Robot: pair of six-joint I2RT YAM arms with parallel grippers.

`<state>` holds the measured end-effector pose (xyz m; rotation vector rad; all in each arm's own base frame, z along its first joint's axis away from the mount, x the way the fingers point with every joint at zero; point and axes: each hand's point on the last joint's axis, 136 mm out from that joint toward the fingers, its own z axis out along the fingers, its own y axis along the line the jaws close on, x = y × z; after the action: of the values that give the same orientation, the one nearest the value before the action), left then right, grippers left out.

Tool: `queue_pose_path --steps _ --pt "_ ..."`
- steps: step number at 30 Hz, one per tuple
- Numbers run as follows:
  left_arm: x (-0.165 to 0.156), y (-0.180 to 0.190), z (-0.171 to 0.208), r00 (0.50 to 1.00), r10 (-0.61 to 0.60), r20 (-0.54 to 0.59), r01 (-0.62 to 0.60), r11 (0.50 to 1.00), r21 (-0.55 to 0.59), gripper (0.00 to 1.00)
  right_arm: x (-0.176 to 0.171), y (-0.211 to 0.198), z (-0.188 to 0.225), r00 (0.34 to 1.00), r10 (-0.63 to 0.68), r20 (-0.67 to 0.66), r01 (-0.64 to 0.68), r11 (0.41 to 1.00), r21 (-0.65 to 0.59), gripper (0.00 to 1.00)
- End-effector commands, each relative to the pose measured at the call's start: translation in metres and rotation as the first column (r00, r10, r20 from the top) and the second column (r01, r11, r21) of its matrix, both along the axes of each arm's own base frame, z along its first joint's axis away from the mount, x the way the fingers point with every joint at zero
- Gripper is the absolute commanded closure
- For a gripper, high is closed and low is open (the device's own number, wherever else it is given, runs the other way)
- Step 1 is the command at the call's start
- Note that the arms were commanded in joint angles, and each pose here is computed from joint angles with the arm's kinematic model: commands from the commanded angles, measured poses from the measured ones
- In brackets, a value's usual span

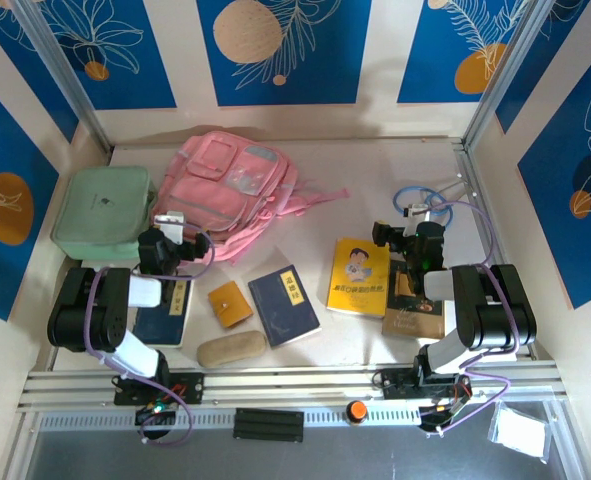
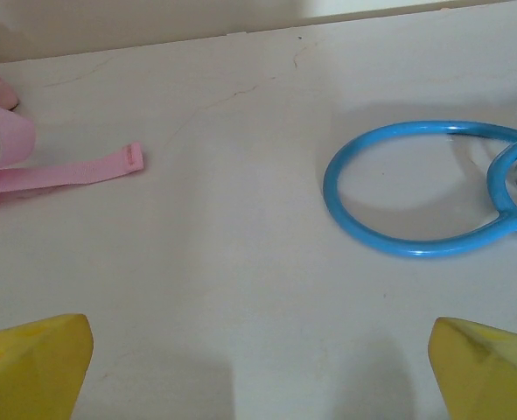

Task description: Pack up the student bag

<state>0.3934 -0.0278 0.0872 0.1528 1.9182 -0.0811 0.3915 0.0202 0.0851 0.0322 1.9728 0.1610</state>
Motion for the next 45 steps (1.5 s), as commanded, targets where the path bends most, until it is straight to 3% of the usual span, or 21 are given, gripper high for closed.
queue_pose_path --steps 1,8,11,17,20,23,28,30,34,39,45 --pt "0.002 0.000 0.005 1.000 0.007 0.026 -0.007 1.000 0.003 0.00 0.005 0.001 0.009 0.999 0.017 0.029 -0.017 1.000 -0.009 0.01" --pt "-0.008 0.017 0.032 0.992 0.108 0.071 -0.108 0.994 -0.001 0.00 -0.002 0.012 0.053 0.999 0.018 0.043 -0.014 0.997 -0.081 0.01" --pt "-0.010 0.027 0.054 0.984 0.168 0.054 -0.168 0.986 -0.006 0.00 -0.004 0.018 0.073 1.000 0.012 0.008 -0.012 1.000 -0.016 0.01" --pt "-0.007 0.025 0.092 0.970 0.229 -0.079 -0.240 0.954 -0.180 0.00 0.005 0.055 0.085 0.978 0.016 -0.206 0.026 0.980 0.199 0.01" --pt "-0.002 0.016 0.096 0.963 0.206 -0.176 -0.246 0.936 -0.251 0.00 0.016 0.091 0.079 0.932 0.082 -0.353 0.039 0.945 0.323 0.01" --pt "-0.002 0.006 0.094 0.957 0.168 -0.236 -0.241 0.914 -0.326 0.00 0.025 0.146 0.073 0.852 0.252 -0.458 -0.011 0.884 0.466 0.02" --pt "-0.009 -0.005 0.080 0.942 0.136 -0.306 -0.260 0.872 -0.414 0.00 0.041 0.234 0.064 0.730 0.458 -0.507 -0.055 0.779 0.625 0.12" --pt "-0.015 -0.006 0.073 0.931 0.129 -0.341 -0.274 0.864 -0.422 0.00 0.047 0.262 0.060 0.700 0.500 -0.511 -0.084 0.767 0.636 0.21" --pt "-0.032 -0.012 0.067 0.917 0.105 -0.384 -0.285 0.848 -0.448 0.00 0.059 0.295 0.042 0.686 0.474 -0.551 -0.059 0.792 0.607 0.26" --pt "-0.054 -0.016 0.057 0.895 0.077 -0.438 -0.291 0.846 -0.446 0.00 0.079 0.296 0.003 0.668 0.389 -0.634 0.095 0.801 0.591 0.34" --pt "-0.069 -0.026 0.045 0.864 0.020 -0.503 -0.291 0.835 -0.467 0.00 0.096 0.301 -0.015 0.668 0.379 -0.640 0.096 0.809 0.580 0.45"
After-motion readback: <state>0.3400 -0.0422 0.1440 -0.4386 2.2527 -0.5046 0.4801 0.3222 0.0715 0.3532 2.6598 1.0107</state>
